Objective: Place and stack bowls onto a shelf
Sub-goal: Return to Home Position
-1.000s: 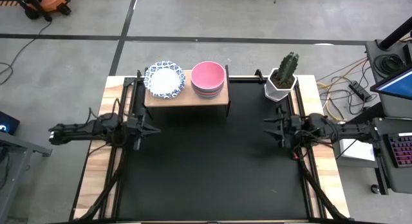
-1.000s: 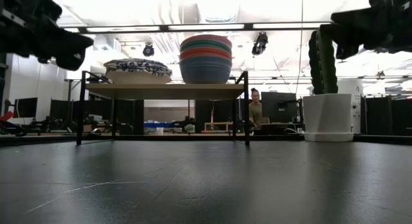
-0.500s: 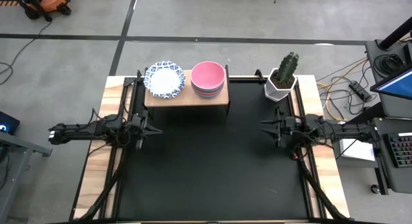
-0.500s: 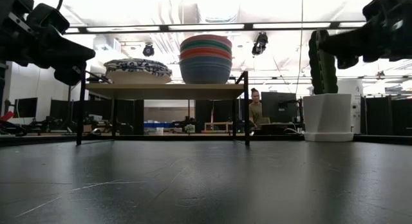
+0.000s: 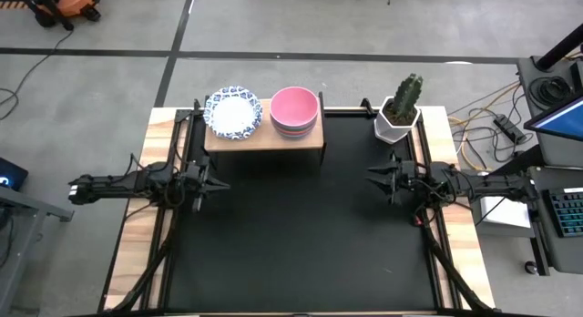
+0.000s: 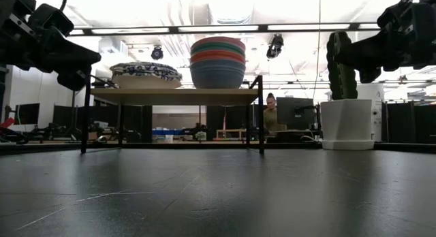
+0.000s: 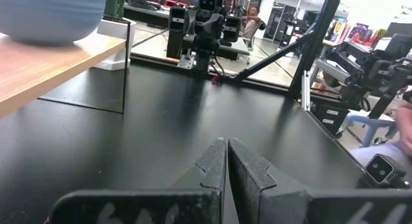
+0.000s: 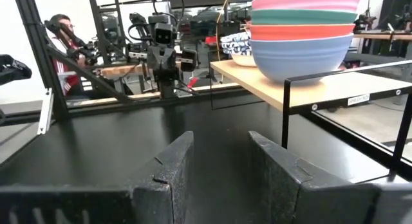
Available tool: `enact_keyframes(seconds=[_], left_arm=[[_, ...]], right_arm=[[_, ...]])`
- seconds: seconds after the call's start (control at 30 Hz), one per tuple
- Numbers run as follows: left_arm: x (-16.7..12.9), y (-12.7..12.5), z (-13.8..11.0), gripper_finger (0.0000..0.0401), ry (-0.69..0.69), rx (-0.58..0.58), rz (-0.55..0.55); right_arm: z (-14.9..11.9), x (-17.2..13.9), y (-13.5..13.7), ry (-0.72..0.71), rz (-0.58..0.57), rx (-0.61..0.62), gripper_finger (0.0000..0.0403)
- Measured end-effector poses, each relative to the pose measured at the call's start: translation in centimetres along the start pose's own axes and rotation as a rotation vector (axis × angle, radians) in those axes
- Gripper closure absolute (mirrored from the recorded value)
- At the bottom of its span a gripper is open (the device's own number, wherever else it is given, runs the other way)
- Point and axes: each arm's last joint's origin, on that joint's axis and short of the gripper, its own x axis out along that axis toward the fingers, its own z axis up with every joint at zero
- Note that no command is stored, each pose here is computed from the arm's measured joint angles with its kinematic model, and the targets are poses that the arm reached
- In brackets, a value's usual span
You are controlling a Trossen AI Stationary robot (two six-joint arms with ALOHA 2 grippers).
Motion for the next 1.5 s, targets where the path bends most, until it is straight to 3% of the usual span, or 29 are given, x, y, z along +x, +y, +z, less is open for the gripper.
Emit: enact_keyframes(seconds=[1.13, 1.5], left_arm=[[0.00, 0.00, -0.01, 0.0401, 0.001, 0.000, 0.000], [0.00, 0.00, -0.01, 0.0401, 0.001, 0.000, 0.000]], right_arm=[[-0.01, 0.00, 0.00, -0.001, 0.000, 0.000, 0.0280], [-0.03, 0.00, 0.00, 0.000, 0.000, 0.000, 0.0267]])
